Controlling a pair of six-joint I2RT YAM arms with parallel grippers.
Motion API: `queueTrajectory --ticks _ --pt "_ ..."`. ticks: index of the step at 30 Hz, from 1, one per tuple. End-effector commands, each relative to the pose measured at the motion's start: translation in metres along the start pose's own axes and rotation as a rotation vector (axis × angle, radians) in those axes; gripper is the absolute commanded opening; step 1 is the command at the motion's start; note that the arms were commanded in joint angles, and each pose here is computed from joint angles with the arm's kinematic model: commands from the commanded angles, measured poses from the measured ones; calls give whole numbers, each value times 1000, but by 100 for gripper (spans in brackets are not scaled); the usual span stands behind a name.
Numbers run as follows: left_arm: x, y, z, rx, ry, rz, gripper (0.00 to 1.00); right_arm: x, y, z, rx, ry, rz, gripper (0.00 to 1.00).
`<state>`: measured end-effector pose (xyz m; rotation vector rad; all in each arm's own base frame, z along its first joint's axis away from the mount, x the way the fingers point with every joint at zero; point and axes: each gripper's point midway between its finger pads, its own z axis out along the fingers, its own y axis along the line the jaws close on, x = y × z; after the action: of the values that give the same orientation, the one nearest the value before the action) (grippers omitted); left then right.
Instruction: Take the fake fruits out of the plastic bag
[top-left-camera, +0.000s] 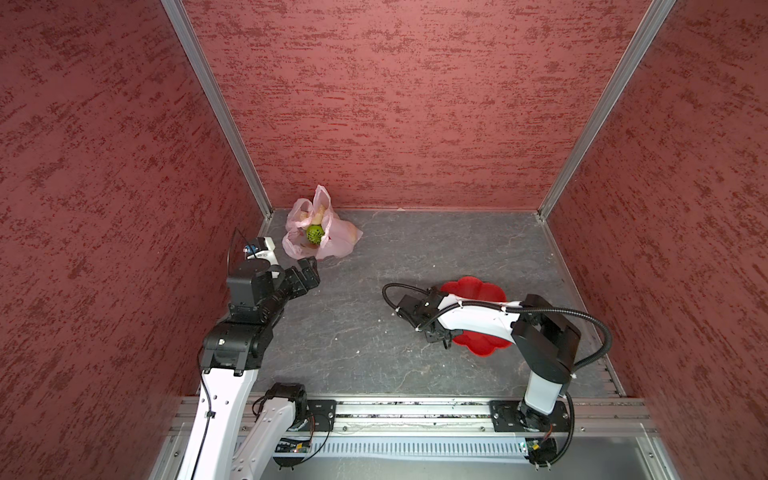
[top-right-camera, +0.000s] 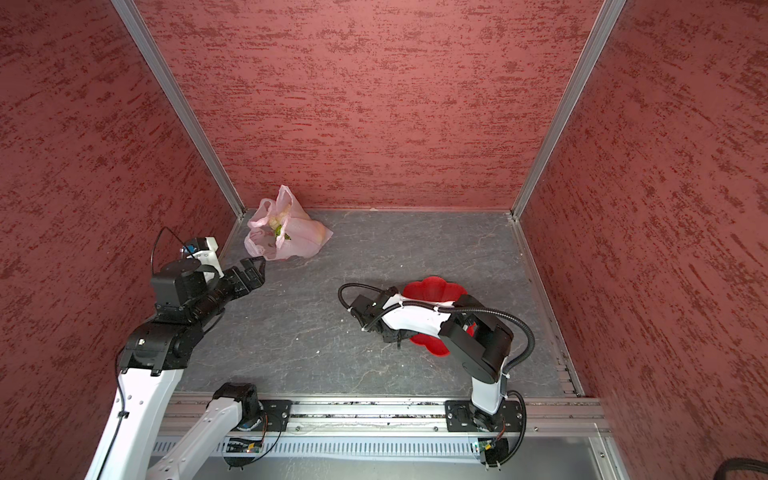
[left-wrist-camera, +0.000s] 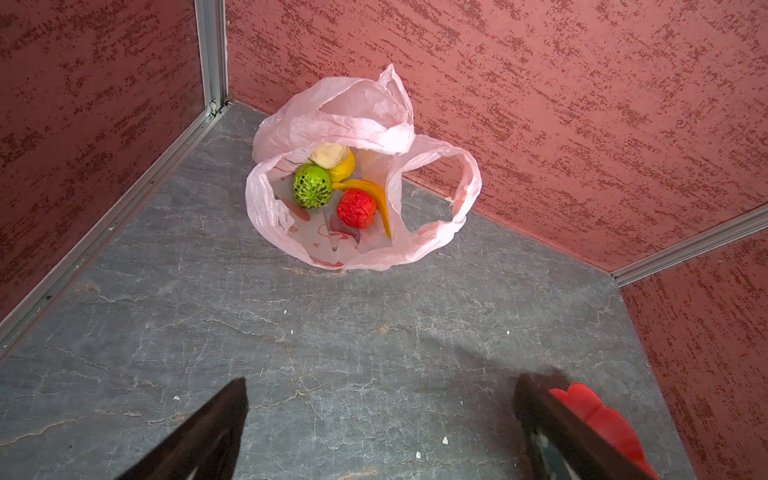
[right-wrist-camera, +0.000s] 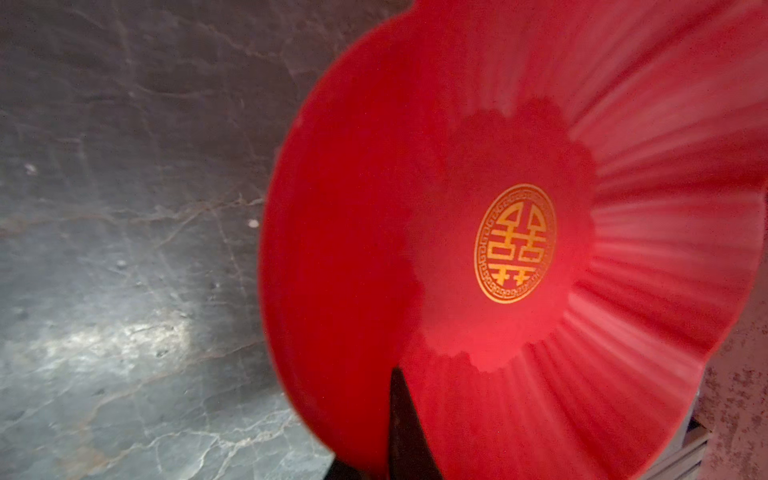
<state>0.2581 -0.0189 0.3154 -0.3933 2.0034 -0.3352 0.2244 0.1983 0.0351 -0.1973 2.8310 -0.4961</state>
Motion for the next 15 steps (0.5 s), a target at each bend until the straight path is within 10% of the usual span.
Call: queueTrajectory --ticks 1,15 --pt "-1 -2 -3 7 3 14 100 9 8 -5 -51 48 50 12" --pt "-3 0 3 -12 20 20 100 -10 11 -17 -70 -18 3 52"
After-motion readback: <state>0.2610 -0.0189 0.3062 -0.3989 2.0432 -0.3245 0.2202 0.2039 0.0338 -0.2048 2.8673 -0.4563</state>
